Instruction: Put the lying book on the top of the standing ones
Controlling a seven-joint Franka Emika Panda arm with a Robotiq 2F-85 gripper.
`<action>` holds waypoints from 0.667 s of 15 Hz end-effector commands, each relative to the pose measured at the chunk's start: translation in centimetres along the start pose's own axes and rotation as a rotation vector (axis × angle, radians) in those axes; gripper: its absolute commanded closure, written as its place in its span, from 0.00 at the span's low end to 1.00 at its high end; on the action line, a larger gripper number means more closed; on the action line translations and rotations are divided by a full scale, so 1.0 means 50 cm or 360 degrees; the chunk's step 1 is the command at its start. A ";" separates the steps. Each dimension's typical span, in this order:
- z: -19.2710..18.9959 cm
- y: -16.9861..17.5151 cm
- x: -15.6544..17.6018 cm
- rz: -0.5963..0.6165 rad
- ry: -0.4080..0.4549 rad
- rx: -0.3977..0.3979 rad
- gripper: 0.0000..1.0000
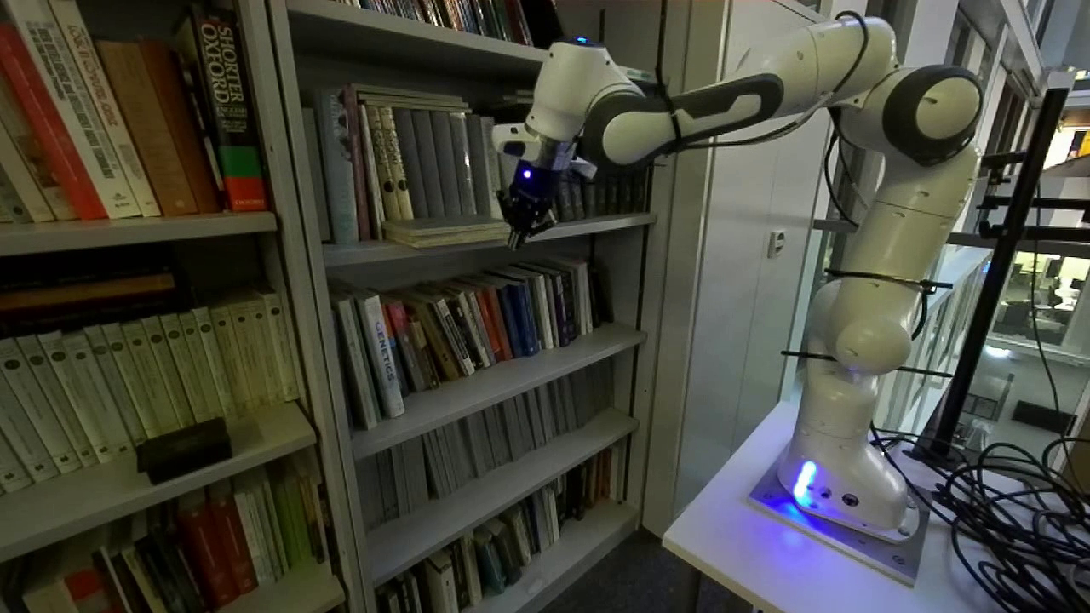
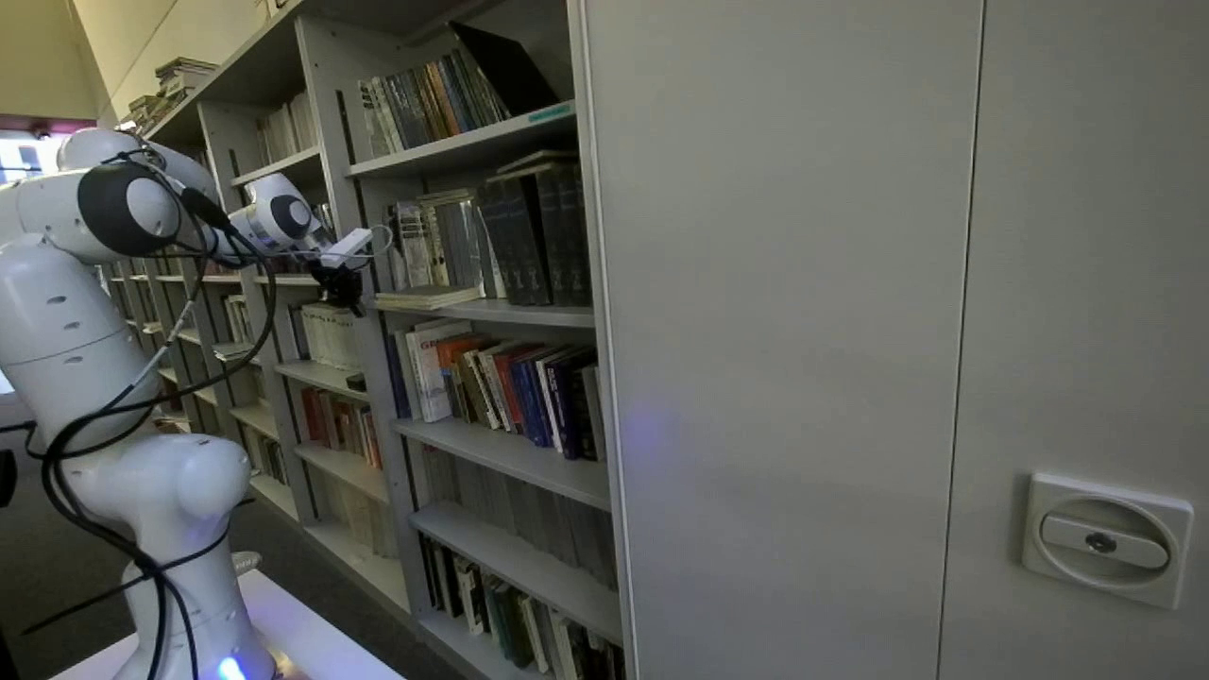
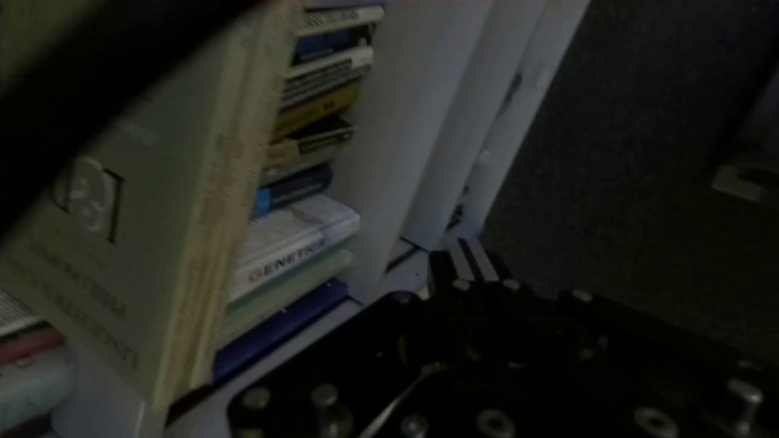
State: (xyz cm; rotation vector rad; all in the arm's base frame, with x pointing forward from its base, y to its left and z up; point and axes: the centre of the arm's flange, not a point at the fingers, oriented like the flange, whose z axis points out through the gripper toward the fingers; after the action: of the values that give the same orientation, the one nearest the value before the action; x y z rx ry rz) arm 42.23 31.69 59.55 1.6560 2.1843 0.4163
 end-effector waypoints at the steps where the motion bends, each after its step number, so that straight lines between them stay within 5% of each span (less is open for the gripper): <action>1: -0.069 -0.103 -0.011 0.0021 0.0225 0.0191 1.00; 7: -0.115 -0.197 -0.014 -0.0059 -0.0031 0.0468 1.00; 8: -0.123 -0.204 -0.013 -0.0066 -0.0052 0.0483 0.81; 10: -0.135 -0.212 -0.009 -0.0074 -0.0070 0.0487 0.66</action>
State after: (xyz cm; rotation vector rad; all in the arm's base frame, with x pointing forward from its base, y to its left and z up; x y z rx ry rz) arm 31.92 29.20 60.47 1.7730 2.3607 0.0580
